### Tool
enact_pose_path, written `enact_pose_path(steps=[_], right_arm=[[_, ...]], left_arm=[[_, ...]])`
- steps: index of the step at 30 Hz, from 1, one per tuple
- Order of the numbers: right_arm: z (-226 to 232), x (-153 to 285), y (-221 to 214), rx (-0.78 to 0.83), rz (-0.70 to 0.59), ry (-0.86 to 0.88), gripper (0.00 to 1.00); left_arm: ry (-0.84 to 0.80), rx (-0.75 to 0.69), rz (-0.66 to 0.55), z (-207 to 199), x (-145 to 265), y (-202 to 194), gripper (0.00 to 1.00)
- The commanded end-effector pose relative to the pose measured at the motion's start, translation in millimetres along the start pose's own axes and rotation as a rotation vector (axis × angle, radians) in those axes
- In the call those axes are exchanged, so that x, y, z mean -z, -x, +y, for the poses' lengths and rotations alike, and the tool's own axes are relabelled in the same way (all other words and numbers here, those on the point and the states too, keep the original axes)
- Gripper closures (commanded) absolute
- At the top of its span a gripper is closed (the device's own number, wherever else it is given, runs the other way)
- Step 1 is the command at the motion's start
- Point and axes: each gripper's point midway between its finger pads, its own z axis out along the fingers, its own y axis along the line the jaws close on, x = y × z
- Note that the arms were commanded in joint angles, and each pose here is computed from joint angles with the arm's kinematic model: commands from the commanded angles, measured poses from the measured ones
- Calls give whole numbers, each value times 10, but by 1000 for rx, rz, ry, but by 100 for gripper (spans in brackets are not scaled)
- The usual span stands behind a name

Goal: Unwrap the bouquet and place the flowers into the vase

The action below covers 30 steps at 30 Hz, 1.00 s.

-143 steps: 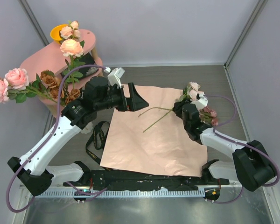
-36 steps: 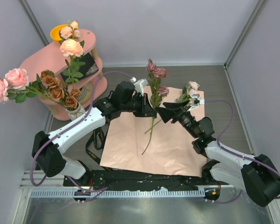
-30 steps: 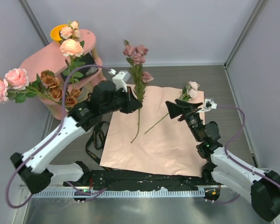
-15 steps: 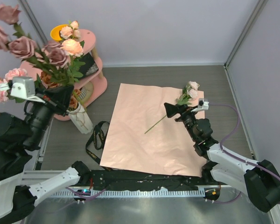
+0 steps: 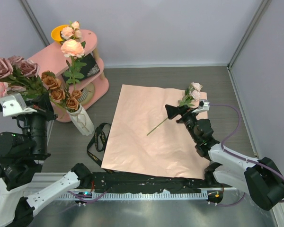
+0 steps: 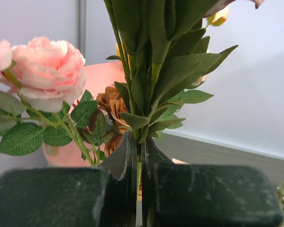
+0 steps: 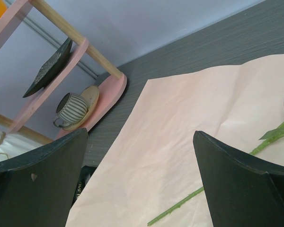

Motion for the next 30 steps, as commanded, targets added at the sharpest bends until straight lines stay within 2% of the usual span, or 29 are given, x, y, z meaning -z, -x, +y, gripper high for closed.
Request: enact_pose_path(steps=[1,17,30], right_arm=[[217,-70,264,-14,-77,60,0],[219,-60,265,-14,-78,62,0],[223,-61,261,-15,-76,65,0]], left_arm=[[145,108,-100,149,-74,108,100],[311,312,-280,344,-86,108,100],[374,364,-284,420,-62,-88,100]])
